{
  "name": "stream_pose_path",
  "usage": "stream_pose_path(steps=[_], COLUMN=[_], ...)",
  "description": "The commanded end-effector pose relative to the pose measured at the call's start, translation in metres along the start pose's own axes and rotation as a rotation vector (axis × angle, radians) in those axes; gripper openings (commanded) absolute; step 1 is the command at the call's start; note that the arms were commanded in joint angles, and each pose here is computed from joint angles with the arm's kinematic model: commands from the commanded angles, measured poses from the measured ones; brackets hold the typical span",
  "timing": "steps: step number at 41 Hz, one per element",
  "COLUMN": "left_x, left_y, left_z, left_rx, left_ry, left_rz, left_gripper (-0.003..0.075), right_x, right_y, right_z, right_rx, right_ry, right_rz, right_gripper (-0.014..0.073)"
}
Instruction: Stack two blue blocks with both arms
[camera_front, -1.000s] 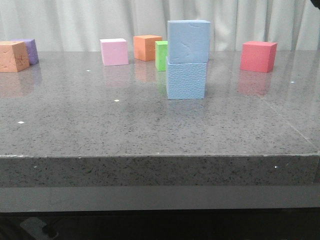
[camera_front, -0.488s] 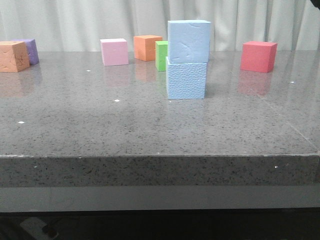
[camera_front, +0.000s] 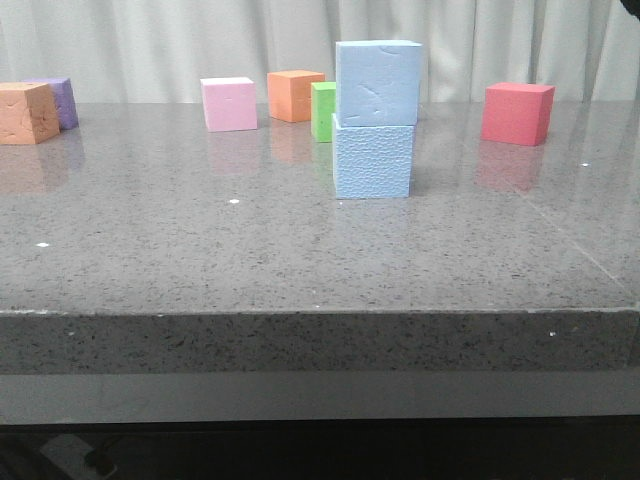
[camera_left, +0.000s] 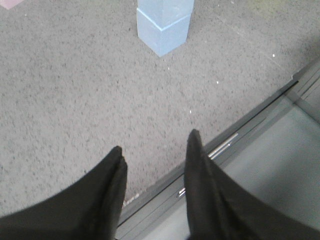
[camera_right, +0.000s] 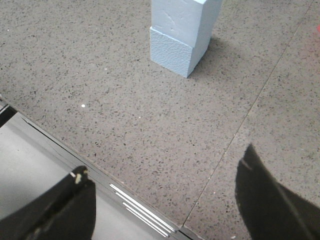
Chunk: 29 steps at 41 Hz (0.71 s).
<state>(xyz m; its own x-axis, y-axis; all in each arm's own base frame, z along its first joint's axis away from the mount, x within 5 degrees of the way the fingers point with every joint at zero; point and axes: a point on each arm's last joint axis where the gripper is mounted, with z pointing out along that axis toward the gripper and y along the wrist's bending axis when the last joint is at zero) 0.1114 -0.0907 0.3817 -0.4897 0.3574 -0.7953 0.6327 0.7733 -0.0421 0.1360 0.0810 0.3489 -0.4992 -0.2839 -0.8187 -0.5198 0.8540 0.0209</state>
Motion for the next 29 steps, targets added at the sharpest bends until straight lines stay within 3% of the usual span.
stream_pose_path(steps=[1, 29], left_x=[0.0006, 0.0071], left_y=[-0.0014, -0.0007], left_z=[-0.0085, -0.0025], left_rx=[0.011, 0.007], left_ry=[-0.108, -0.088], left_rz=[-0.017, -0.016], left_gripper=[0.0242, 0.0233], right_x=[-0.0118, -0.0119], right_y=[-0.0008, -0.0007], right_z=[-0.0061, -0.0061], right_rx=[0.006, 0.005], right_ry=[-0.088, -0.089], right_rz=[-0.005, -0.004], right_gripper=[0.0584, 0.0583])
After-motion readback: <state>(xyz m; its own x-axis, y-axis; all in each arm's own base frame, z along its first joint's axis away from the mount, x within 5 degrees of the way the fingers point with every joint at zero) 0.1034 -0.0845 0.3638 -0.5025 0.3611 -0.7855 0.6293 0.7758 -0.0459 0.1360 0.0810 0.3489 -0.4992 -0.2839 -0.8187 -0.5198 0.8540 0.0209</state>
